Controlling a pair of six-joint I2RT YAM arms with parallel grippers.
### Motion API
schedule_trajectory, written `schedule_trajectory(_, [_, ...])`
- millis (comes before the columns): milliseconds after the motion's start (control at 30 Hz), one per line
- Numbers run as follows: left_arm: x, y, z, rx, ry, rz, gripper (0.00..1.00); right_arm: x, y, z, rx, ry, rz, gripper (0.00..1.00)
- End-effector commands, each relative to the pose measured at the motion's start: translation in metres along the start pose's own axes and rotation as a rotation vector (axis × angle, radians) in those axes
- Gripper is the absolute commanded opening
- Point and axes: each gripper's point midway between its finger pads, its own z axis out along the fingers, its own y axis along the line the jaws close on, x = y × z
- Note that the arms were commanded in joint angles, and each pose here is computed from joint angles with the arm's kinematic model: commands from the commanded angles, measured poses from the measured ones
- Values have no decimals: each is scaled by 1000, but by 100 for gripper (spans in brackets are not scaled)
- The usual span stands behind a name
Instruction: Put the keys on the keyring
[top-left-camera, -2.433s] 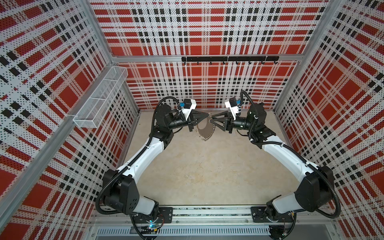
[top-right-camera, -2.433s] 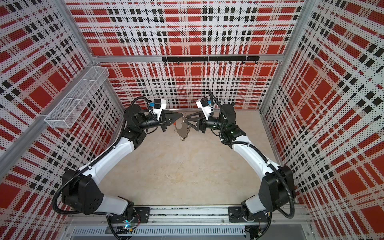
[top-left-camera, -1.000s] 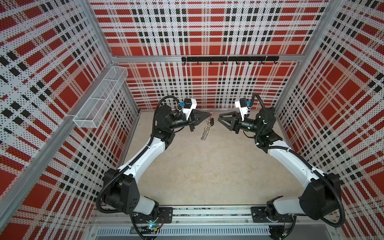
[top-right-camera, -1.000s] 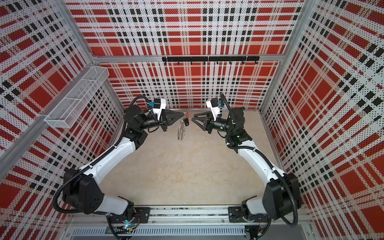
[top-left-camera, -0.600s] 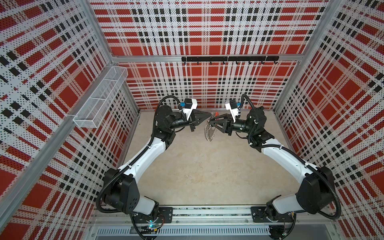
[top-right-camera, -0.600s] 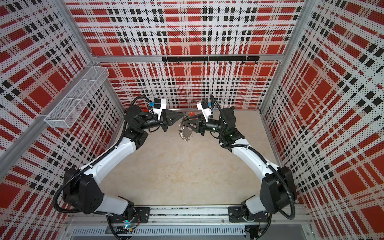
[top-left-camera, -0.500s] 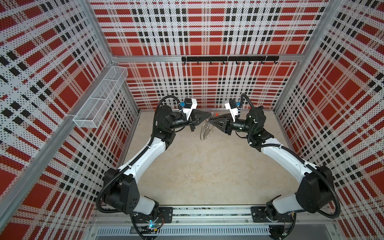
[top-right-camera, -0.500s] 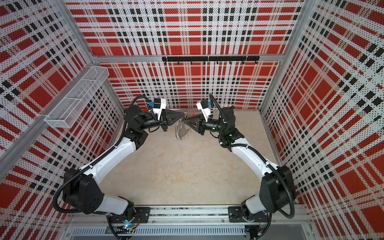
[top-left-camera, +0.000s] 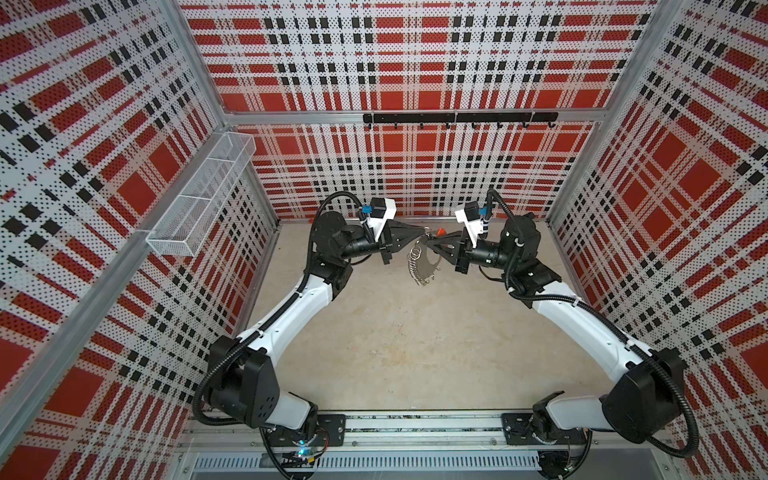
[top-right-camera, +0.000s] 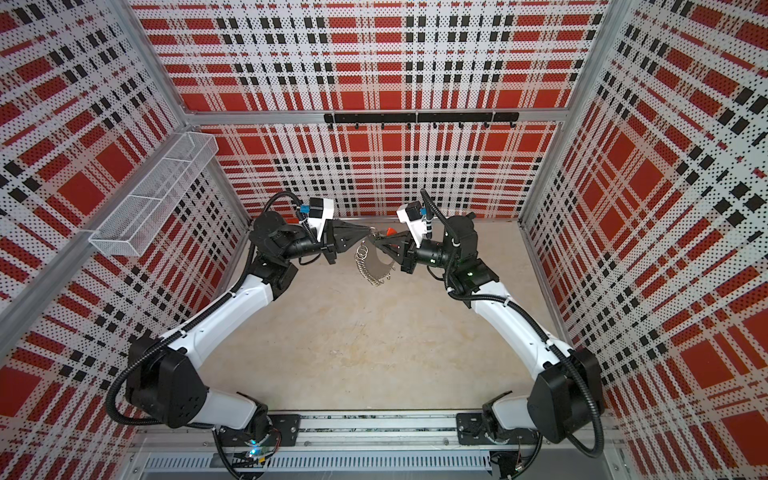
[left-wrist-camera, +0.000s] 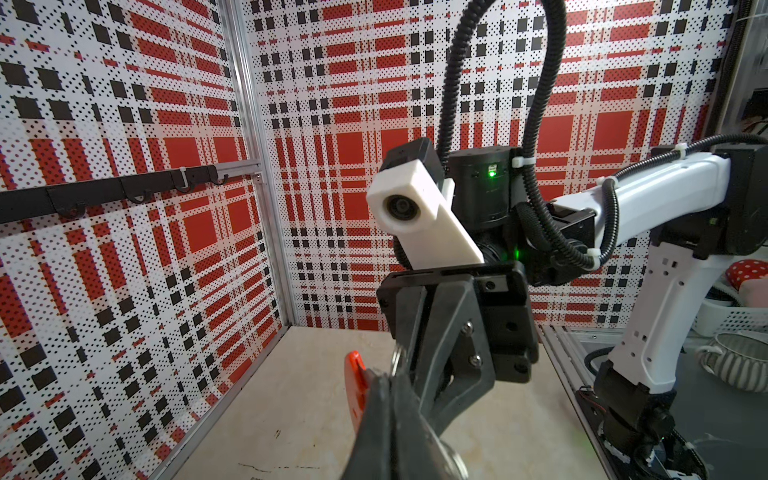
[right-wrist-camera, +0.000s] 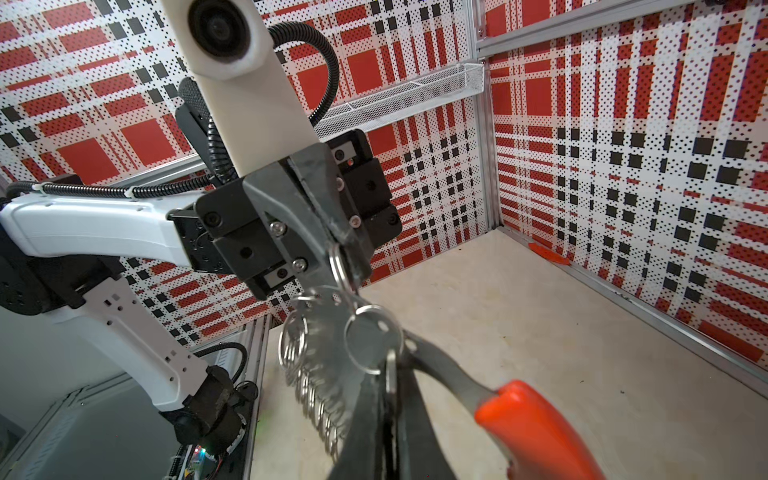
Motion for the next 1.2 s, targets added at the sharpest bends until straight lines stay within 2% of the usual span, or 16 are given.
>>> schedule_trajectory(0, [-1,4,-3,-14,-10,18,0,1,-2,-10,39,10,-32,5])
schedule_trajectory(200, [6,10,-3,-33,-3,13,0,5,0,-14,52,12,-33,7])
schedule_trajectory(267, [10,12,-2,-41,1,12,0,8,-1,-14,55,15,-29,24])
schedule_trajectory(300, [12,13,-1,-47,4,9,0,10,-2,-15,61,19,-27,38])
schedule_trajectory(367, [18,15,0,-58,9,7,0,12,-5,-16,82,18,-26,48])
schedule_trajectory(467, [30,20,2,-85,22,-4,0,17,-13,-22,132,11,-15,54])
schedule_trajectory(567, [50,23,9,-111,44,-18,0,26,-27,-37,238,-19,1,57])
schedule_trajectory(767, [92,21,40,-113,78,-70,0,39,-74,-98,611,-138,88,59])
schedule_trajectory(867, [111,16,62,-99,83,-98,0,46,-91,-126,742,-177,134,59])
schedule_trajectory(1033, [134,8,103,-58,58,-144,0,54,-110,-161,880,-217,192,59])
schedule_trajectory(1167, [155,0,136,-5,43,-178,0,61,-116,-179,934,-228,221,60])
